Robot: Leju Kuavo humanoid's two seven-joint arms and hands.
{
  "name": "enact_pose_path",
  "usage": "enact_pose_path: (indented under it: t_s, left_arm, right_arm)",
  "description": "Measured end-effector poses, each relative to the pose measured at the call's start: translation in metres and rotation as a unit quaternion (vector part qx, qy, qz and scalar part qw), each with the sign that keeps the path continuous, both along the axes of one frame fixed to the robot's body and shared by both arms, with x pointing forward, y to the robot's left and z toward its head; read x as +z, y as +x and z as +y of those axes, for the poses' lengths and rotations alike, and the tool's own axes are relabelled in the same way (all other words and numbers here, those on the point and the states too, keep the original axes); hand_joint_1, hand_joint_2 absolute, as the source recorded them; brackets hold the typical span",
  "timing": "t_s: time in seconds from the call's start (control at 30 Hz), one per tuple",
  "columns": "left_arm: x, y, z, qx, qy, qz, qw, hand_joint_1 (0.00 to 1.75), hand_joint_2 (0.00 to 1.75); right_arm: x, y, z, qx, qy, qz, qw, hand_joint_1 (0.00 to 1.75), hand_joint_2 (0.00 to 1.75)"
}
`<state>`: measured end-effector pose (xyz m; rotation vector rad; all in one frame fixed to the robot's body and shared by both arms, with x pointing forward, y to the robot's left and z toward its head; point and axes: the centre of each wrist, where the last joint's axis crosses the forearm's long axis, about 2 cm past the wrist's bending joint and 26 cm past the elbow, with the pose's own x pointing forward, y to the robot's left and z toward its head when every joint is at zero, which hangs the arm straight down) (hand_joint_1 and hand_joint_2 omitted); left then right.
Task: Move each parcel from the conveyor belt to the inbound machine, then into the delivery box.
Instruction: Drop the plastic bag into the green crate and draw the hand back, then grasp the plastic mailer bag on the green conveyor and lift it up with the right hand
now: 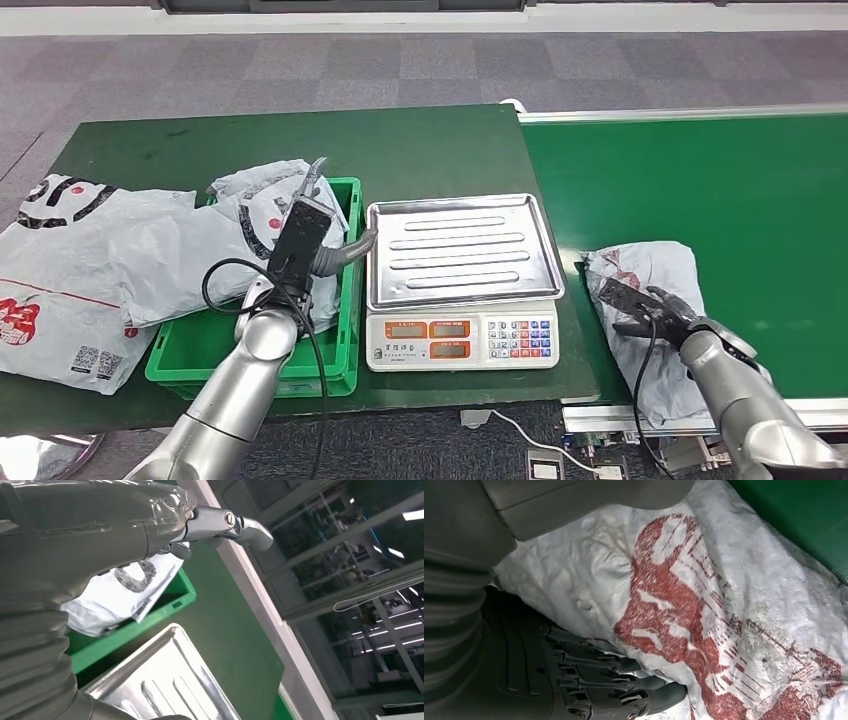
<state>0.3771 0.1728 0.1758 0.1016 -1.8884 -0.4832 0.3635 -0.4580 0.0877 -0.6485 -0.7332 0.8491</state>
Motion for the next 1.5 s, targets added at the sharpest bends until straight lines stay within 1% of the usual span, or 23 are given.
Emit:
enact_pose_path:
  t_s: [0.07,0.1,0.2,0.3,0.4,0.7,0.77,0.83,0.97,1.03,1.1,1.23,1.3,1.37,1.4,1.43,1.47,1.5]
  left_arm:
    - [0.0,0.001,-0.002,-0.002,-0.001,0.001,1.0,0.0,1.75]
    - [0.001,0.002,-0.003,-0.003,-0.002,0.001,1.0,0.0,1.75]
    - [0.002,0.004,-0.005,-0.007,-0.004,0.0,1.0,0.0,1.75]
    - [0.0,0.004,-0.004,-0.008,-0.009,0.0,1.0,0.0,1.75]
    - [-0.001,0.004,-0.004,-0.008,-0.011,-0.001,1.0,0.0,1.75]
    - [-0.001,0.004,-0.003,-0.008,-0.013,-0.001,1.0,0.0,1.75]
    - [-0.001,0.004,-0.003,-0.007,-0.013,-0.001,1.0,0.0,1.75]
    - [-0.001,0.004,-0.003,-0.006,-0.013,-0.003,1.0,0.0,1.75]
    - [-0.004,0.002,0.002,-0.004,-0.012,-0.002,1.0,0.0,1.75]
    - [-0.005,0.001,0.003,-0.003,-0.011,-0.002,1.0,0.0,1.75]
    - [-0.006,0.0,0.003,0.0,-0.01,-0.003,1.0,0.0,1.75]
    - [-0.004,0.002,0.001,0.003,-0.013,-0.007,1.0,0.0,1.75]
    - [-0.002,0.005,-0.002,0.002,-0.018,-0.013,1.0,0.0,1.75]
    - [0.001,0.009,-0.006,-0.001,-0.024,-0.017,1.0,0.0,1.75]
    - [0.002,0.01,-0.007,-0.002,-0.026,-0.018,0.999,0.0,1.75]
    - [0.003,0.012,-0.009,-0.004,-0.028,-0.018,0.999,0.0,1.75]
    - [0.004,0.013,-0.01,-0.005,-0.029,-0.018,0.999,0.0,1.75]
    - [0.005,0.014,-0.011,-0.006,-0.031,-0.017,0.999,0.0,1.75]
  right_arm:
    - [0.001,0.002,0.0,0.002,-0.001,0.001,1.0,1.52,1.75]
    - [0.002,0.002,0.0,0.004,-0.001,0.0,1.0,1.75,1.75]
    - [0.004,0.002,-0.005,0.007,0.001,-0.014,1.0,1.75,1.75]
    - [0.009,0.002,-0.012,0.002,-0.001,-0.046,0.999,1.75,1.75]
    - [0.016,0.006,-0.012,-0.004,-0.007,-0.069,0.998,1.75,1.75]
    - [0.023,0.011,-0.011,-0.002,-0.01,-0.086,0.996,1.75,1.75]
    - [0.025,0.012,-0.011,-0.004,-0.009,-0.107,0.994,1.75,1.75]
    - [0.032,0.014,-0.012,-0.012,-0.006,-0.143,0.99,1.75,1.75]
    - [0.056,0.015,-0.018,-0.019,0.002,-0.2,0.98,1.75,1.75]
    - [0.068,0.014,-0.016,-0.016,-0.005,-0.235,0.972,1.75,1.75]
    - [0.081,0.013,-0.011,-0.015,-0.014,-0.288,0.957,1.75,1.75]
    - [0.109,0.013,-0.003,-0.01,-0.017,-0.392,0.92,1.75,1.75]
    - [0.121,0.01,0.001,-0.003,-0.016,-0.447,0.894,1.75,1.75]
    - [0.13,0.007,0.005,0.002,-0.017,-0.493,0.87,0.88,1.75]
    - [0.134,0.005,0.006,0.003,-0.016,-0.506,0.863,0.44,1.75]
    - [0.136,0.003,0.007,0.002,-0.015,-0.509,0.861,0.0,1.75]
    - [0.136,0.002,0.007,0.001,-0.014,-0.504,0.864,0.0,1.75]
    - [0.136,0.001,0.007,-0.003,-0.014,-0.487,0.873,0.0,1.75]
